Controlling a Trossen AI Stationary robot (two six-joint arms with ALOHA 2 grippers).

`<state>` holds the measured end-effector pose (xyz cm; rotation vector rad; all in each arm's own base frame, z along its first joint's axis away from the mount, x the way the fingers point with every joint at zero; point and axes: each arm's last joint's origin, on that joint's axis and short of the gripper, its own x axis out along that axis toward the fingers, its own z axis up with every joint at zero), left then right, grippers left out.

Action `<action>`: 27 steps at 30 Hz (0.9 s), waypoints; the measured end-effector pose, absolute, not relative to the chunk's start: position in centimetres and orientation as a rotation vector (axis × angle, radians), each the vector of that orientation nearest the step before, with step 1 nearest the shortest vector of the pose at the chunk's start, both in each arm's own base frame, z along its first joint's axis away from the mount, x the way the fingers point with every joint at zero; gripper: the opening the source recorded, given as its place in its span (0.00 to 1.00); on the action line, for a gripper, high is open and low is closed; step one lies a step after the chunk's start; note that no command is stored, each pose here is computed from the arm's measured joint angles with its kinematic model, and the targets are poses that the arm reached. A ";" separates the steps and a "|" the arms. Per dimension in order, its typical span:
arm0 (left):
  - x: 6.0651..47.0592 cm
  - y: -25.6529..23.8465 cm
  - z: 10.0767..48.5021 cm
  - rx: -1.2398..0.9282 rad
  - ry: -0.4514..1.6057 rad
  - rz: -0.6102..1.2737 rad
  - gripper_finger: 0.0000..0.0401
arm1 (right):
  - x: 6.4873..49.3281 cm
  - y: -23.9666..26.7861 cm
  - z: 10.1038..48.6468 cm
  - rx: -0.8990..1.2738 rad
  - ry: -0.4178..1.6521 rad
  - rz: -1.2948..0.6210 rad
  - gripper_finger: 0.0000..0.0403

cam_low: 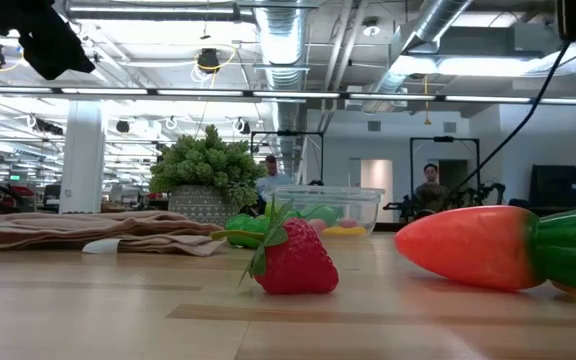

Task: Pick and placing Produce into tupperware
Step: Put the banana into the transparent bin

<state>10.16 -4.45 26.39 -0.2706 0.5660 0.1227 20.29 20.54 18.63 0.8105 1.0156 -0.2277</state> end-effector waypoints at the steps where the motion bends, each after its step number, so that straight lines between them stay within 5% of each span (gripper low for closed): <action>1: 10.2 -4.4 26.4 -0.267 0.567 0.123 0.45 | 20.4 20.4 18.6 0.811 1.024 -0.234 0.71; 27: 10.2 -4.5 26.3 -0.264 0.583 0.097 0.45 | 22.8 21.3 15.4 0.638 1.154 -0.308 0.71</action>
